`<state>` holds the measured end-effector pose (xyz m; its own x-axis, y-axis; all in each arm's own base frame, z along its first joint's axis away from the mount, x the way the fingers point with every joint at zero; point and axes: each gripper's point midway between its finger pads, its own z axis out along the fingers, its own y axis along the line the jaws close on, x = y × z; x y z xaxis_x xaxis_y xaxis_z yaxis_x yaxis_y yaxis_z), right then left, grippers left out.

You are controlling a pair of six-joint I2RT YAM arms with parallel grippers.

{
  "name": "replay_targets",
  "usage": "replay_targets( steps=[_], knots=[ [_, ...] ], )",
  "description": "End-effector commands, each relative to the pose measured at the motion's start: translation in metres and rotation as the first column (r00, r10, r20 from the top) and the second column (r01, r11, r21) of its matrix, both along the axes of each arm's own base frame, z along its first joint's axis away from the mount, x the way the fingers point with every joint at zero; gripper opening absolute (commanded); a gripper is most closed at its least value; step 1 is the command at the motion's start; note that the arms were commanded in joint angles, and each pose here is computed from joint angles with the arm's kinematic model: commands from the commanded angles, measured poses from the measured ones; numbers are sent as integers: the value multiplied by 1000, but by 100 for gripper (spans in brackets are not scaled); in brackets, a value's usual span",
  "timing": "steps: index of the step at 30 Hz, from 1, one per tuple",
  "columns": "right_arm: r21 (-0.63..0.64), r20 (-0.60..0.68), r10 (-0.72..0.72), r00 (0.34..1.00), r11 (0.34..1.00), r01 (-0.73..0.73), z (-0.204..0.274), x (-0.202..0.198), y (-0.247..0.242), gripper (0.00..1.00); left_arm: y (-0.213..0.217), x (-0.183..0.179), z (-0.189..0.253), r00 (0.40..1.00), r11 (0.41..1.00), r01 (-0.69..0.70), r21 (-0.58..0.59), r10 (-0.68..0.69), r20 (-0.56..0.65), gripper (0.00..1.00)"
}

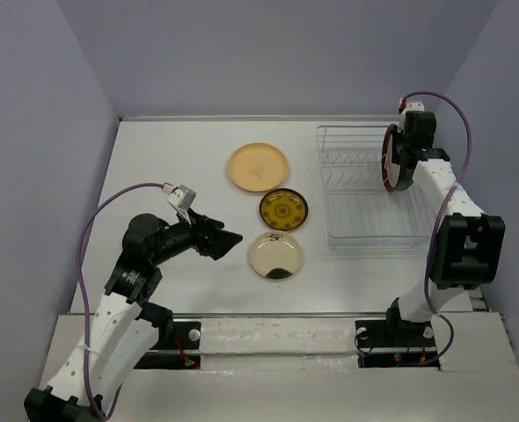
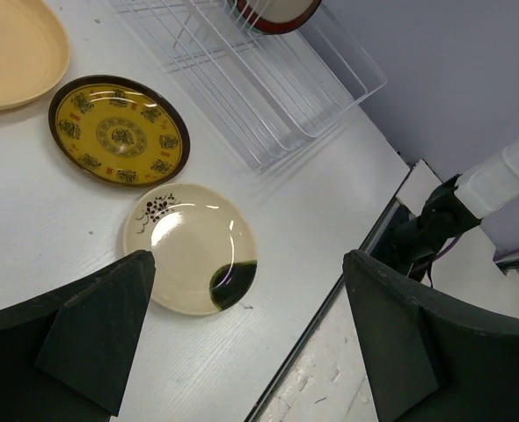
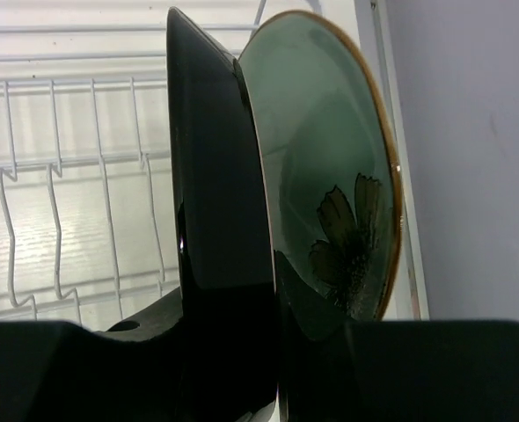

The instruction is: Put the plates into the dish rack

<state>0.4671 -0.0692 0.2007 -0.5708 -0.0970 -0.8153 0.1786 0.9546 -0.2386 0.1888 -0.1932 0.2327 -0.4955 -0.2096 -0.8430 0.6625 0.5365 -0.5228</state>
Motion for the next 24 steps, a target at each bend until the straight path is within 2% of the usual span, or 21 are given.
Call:
replay_targets(
  steps=[1,2,3,6,7,9,10,13,17,22,24],
  knots=[
    [17,223,-13,975,1000,10,53,27,1,10,-2,2,9,999,1000,9,-5,-9,35,99],
    [37,228,-33,973,999,25,52,27,1,13,-2,4,8,1000,1000,4,2,-4,29,99],
    [49,231,-57,971,998,47,51,27,-1,23,-1,7,6,1000,1000,-10,9,10,21,99],
    [114,244,-89,966,992,63,49,27,3,44,1,12,-1,999,999,-33,28,33,-9,99],
    [126,248,-81,965,991,50,51,27,5,57,3,18,-3,998,997,-64,41,64,-17,99],
    [187,270,-135,953,979,86,57,25,6,70,11,27,-10,990,988,-132,77,136,-48,99],
    [204,273,-156,949,974,102,59,23,5,74,13,29,-10,987,986,-149,81,153,-49,99],
    [298,271,-240,932,942,156,73,13,6,81,17,33,-12,979,979,-190,75,195,-64,99],
    [412,287,-242,927,905,109,95,-5,23,84,11,36,-27,973,982,-173,72,182,-146,99],
    [570,340,-150,928,818,-76,117,-39,73,84,4,42,-56,947,977,-201,77,214,-241,99],
    [609,389,-45,920,762,-220,120,-61,112,84,3,47,-75,920,966,-250,69,259,-295,96]
  ],
)
